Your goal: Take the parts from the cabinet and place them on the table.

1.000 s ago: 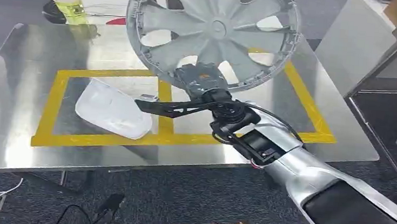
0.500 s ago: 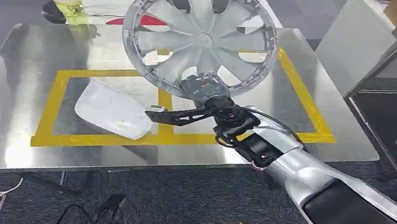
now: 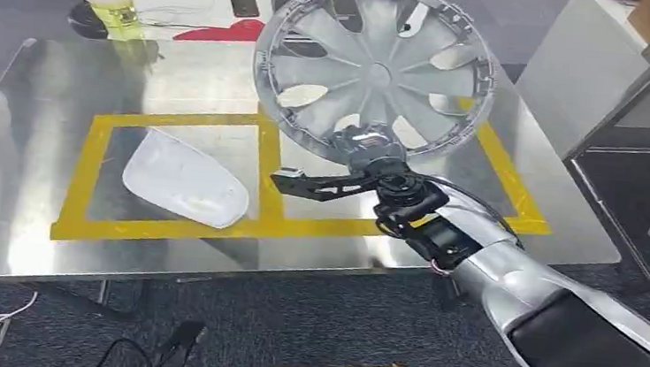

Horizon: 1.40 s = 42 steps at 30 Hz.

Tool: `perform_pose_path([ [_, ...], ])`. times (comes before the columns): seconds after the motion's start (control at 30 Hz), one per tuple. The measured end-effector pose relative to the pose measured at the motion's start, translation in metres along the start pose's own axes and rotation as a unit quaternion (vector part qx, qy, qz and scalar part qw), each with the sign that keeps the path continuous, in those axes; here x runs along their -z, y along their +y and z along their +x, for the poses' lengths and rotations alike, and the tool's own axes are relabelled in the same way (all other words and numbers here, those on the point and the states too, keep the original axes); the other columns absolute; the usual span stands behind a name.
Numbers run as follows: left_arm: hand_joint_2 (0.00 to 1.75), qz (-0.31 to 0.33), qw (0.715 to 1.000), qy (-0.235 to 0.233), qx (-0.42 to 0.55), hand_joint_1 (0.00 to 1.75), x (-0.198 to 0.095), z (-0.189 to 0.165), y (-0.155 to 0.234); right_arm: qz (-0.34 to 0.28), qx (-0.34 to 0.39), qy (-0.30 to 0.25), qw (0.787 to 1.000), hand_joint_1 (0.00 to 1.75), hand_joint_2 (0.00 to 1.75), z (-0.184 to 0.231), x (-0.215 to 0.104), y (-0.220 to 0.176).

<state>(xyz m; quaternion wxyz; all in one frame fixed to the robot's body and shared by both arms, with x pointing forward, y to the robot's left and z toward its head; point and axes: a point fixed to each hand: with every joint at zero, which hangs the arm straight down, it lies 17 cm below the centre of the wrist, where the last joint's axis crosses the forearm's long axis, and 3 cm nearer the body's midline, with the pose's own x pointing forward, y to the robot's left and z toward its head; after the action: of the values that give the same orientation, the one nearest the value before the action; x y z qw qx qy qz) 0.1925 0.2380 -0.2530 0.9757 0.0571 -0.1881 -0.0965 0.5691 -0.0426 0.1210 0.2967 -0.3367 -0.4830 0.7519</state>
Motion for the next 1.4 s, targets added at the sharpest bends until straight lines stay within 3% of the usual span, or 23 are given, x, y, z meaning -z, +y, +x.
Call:
perform_pose_path([
  [0.23,1.75,-0.002,1.000,-0.005,-0.001,0.00,0.000,0.001,-0.002,0.002,0.035,0.020,0.999,1.75,1.75,-0.016,-0.003,0.007],
  [0.5,1.75,-0.014,1.000,-0.012,0.003,0.00,-0.002,0.003,-0.009,0.013,0.066,0.070,0.995,1.75,1.75,-0.066,-0.016,0.028],
  [0.77,1.75,-0.033,0.996,-0.080,0.000,0.00,-0.005,0.036,-0.018,0.034,0.061,0.105,0.992,1.75,1.75,-0.097,-0.027,0.046],
  [1.4,1.75,-0.018,0.994,-0.112,-0.001,0.00,-0.006,0.052,-0.015,0.034,0.062,0.098,0.993,1.75,1.75,-0.099,-0.029,0.050],
])
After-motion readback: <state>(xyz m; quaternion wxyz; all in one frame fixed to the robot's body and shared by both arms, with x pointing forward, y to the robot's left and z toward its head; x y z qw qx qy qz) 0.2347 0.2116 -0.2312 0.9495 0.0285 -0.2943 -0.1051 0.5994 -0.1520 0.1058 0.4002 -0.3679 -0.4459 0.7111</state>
